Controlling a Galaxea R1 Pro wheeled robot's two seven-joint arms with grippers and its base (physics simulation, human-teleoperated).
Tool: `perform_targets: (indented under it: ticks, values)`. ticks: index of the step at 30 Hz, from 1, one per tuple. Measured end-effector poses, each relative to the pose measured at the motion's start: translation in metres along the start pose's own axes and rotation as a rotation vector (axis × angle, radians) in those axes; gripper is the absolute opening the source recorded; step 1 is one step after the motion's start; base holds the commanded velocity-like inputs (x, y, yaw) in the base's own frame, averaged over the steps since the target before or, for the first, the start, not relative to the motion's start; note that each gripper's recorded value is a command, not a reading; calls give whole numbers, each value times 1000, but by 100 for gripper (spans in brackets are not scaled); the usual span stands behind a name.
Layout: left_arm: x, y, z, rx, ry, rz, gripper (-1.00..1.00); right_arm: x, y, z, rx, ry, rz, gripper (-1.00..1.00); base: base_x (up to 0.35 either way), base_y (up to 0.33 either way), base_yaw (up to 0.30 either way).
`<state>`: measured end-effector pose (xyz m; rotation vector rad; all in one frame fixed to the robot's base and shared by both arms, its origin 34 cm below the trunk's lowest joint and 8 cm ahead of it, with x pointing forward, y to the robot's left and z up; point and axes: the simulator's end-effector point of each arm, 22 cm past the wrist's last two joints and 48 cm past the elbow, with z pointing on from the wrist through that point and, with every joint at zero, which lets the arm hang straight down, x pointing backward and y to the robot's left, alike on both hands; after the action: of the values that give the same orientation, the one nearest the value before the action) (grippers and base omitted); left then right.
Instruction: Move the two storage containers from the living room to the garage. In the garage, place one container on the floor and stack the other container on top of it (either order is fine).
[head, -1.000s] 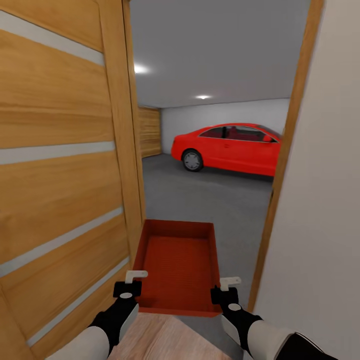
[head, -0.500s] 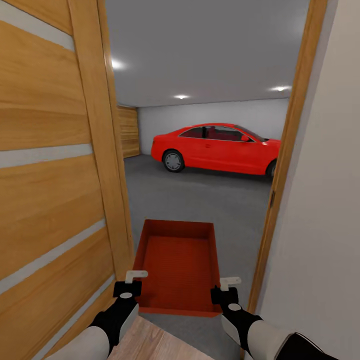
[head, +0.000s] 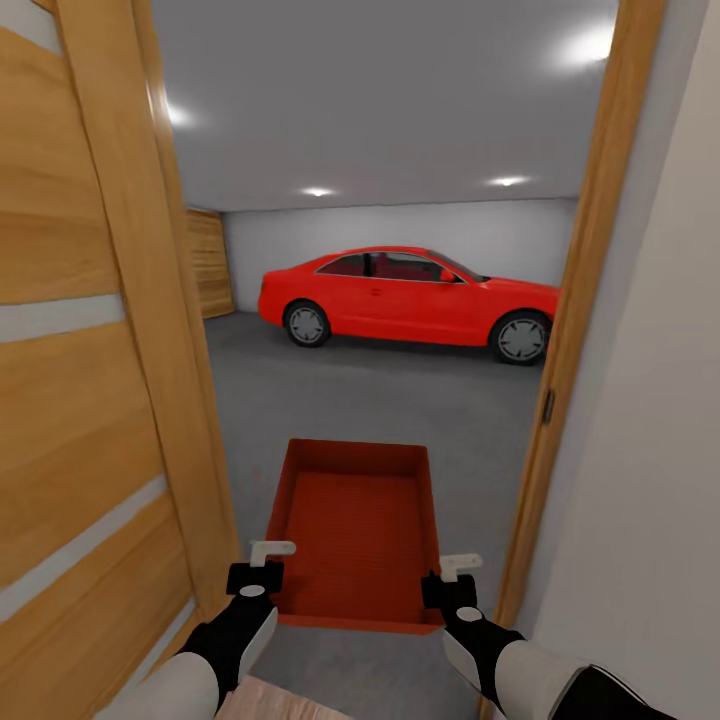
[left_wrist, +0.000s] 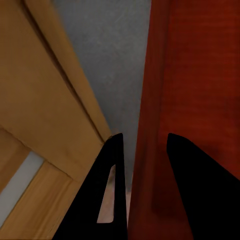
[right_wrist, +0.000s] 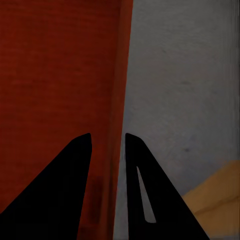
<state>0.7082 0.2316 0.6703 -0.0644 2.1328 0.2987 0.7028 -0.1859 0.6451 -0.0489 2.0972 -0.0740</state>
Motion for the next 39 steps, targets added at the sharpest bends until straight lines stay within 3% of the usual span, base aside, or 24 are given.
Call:
perform_targets:
  ticks: [28, 39]
  values:
    - [0, 0, 0, 0, 0, 0, -100, 0, 0, 0, 0, 0, -1, -100, 248, 239, -285]
    - [1, 0, 0, -1, 1, 0, -100, 0, 0, 0, 0, 0, -2, -100, 158, 147, -38]
